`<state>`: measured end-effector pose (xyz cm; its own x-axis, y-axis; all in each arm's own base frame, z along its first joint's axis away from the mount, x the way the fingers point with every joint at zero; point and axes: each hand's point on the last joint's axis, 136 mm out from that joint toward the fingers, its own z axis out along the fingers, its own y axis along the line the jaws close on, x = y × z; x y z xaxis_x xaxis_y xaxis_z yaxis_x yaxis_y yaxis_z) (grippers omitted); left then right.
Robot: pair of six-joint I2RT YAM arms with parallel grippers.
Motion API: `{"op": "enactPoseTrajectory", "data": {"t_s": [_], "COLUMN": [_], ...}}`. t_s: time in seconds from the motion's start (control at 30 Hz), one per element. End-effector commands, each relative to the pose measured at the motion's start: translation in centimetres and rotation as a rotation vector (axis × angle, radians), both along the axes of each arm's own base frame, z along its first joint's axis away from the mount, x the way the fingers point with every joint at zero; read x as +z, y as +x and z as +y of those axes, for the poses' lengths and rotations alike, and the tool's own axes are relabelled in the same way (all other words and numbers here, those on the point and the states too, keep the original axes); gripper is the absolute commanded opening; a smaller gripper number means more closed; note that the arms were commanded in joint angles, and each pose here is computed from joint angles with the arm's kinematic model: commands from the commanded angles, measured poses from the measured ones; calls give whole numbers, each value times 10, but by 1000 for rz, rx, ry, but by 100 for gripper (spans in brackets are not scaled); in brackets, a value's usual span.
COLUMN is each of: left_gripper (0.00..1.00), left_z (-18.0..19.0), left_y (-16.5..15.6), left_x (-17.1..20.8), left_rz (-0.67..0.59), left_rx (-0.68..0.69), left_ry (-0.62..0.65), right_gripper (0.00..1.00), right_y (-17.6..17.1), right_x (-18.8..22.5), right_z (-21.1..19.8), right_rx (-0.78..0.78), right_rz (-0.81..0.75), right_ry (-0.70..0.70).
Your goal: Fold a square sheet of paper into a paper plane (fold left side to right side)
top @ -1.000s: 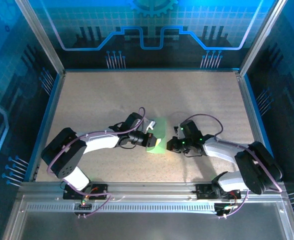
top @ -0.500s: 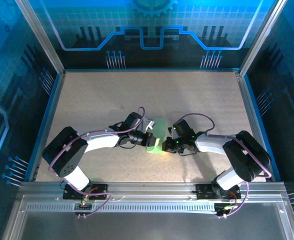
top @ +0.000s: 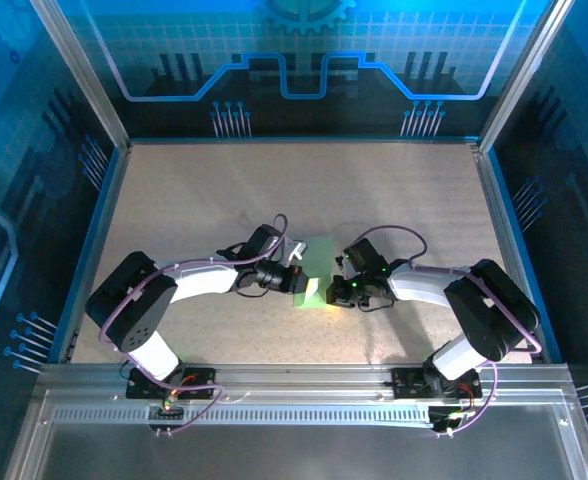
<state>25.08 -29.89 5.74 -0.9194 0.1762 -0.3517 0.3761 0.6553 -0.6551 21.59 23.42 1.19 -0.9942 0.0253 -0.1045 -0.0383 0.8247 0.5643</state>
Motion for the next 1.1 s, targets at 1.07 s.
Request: {"op": "enactPoseTrajectory", "data": {"t_s": [1.07], "left_gripper": [0], "left_z": [22], "left_y": [24], "left_x": [-30], "left_rz": [28], "left_rx": [-45], "left_ry": [147], "right_gripper": [0], "right_y": [-12], "right_x": [-5], "right_z": [-15], "right_rx": [24], "right_rz": [23], "right_ry": [-105]}}
